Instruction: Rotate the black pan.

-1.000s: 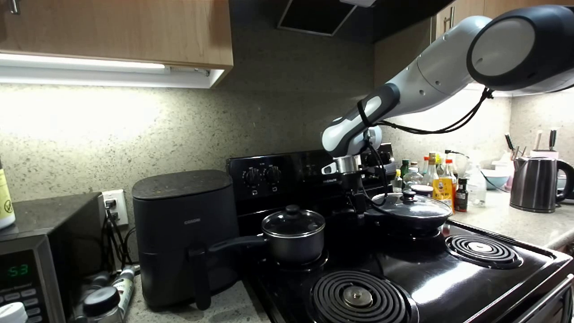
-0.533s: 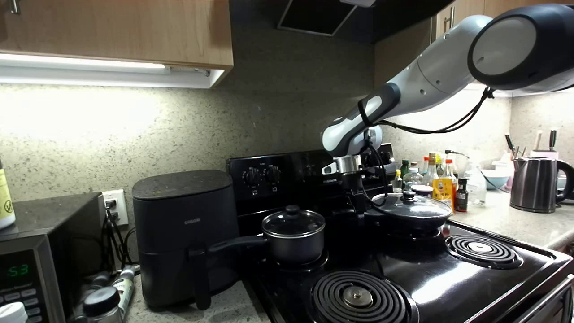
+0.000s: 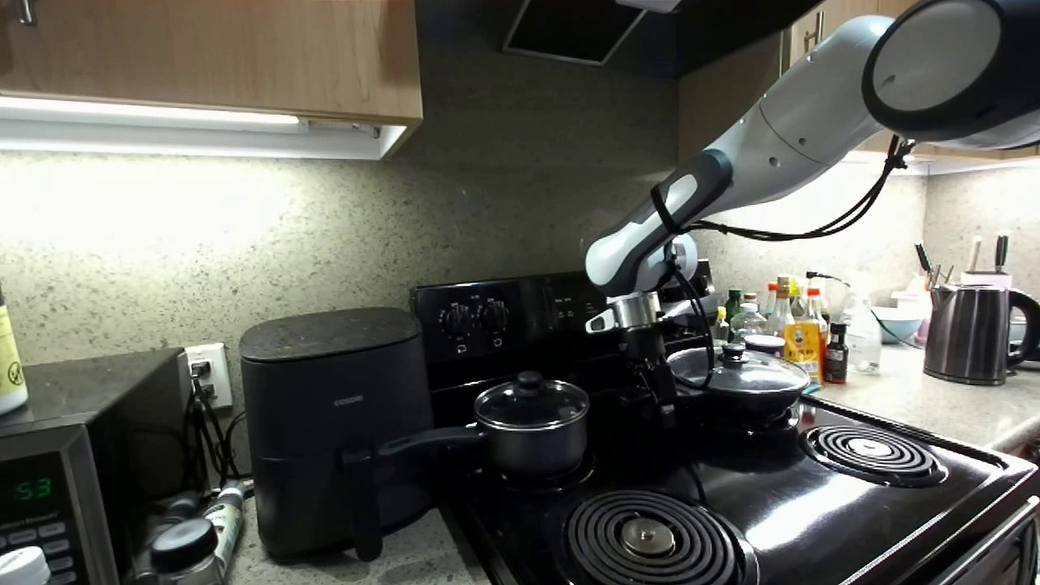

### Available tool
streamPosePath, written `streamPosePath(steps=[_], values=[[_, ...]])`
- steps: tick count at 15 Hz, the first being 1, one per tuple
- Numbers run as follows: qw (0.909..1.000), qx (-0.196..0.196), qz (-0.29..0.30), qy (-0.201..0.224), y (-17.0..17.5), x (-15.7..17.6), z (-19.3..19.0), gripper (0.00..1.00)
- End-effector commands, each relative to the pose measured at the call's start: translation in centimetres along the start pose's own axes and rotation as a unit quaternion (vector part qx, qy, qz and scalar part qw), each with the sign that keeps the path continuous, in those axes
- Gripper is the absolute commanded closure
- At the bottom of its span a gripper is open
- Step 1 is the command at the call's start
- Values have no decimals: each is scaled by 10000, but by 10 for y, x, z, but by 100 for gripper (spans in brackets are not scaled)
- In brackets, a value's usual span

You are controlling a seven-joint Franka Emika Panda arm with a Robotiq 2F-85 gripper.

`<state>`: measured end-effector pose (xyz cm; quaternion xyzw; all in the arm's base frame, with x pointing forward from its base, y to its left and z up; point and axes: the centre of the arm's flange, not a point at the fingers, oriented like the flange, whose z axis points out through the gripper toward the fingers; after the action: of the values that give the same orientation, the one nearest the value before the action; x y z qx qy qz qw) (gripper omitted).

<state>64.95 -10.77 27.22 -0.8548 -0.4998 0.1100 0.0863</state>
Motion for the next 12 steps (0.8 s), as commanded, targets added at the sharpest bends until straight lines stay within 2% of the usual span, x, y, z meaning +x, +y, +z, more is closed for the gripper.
streamPosePath(steps=[1, 7, 12], values=[[9998, -80, -6, -173, -36, -30, 4, 0], [9993, -1, -211, -305, -60, -78, 9, 0], [9948, 110, -522, -862, -81, -108, 20, 0]])
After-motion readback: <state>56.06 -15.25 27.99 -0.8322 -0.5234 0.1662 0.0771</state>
